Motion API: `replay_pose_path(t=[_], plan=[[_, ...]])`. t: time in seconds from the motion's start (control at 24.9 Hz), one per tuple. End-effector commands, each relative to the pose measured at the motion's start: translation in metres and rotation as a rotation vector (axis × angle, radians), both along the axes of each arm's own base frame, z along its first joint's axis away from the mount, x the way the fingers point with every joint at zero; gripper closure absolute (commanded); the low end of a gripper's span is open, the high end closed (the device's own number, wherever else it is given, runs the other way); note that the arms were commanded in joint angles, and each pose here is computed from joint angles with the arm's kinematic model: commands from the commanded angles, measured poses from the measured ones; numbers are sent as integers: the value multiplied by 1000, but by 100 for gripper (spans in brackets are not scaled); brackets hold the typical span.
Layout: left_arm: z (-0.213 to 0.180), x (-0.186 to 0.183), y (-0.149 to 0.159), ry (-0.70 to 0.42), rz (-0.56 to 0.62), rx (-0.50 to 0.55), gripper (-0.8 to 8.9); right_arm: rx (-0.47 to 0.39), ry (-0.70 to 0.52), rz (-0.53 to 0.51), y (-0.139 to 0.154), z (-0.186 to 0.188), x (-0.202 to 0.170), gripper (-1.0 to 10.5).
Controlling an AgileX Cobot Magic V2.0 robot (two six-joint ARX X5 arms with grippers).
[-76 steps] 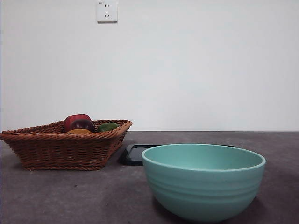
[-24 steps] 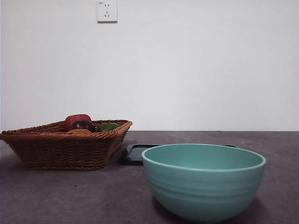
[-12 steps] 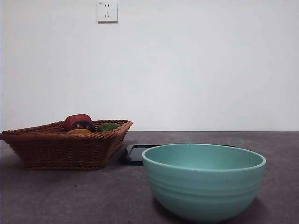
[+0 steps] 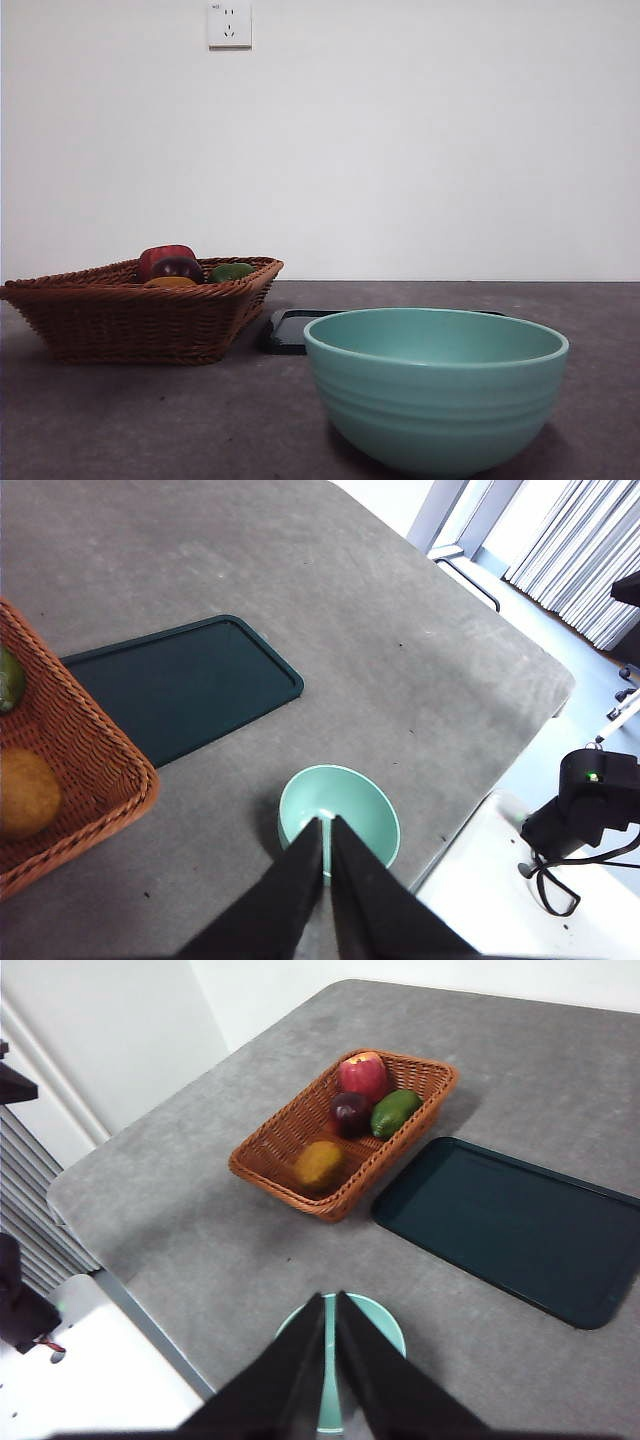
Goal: Pick up the wifruite, put it on the bowl, pick up the plate, put it on desk
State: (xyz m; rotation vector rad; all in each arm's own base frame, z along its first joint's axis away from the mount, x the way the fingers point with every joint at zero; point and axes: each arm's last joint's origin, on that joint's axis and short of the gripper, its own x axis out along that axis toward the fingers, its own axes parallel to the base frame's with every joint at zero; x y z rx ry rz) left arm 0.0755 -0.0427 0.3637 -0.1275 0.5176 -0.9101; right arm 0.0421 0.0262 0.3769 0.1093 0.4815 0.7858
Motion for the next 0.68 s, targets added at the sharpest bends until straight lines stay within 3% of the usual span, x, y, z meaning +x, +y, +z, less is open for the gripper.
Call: replay_pose_path(t=[0.04,0.2,0.28,0.48,0.56,0.68], plan=[[6,-1,0,-51,-19,5,800,-2,-30,14,0,5,-1,941],[6,-1,0,-51,-19,5,778,-3,-31,14,0,5,-1,939],[6,-1,0,-57,-22,9,724,-6,-32,9,0,5,-1,869],[6,-1,0,-60,-23,11,247,-13,-29,-19,-1,5,0,455],[6,-1,0,-59,-22,10,149,-10,-26,-21,-1,5,0,387],[6,-1,0,-59,-22,10,145,-2,-16,-26,-1,5,0,352]])
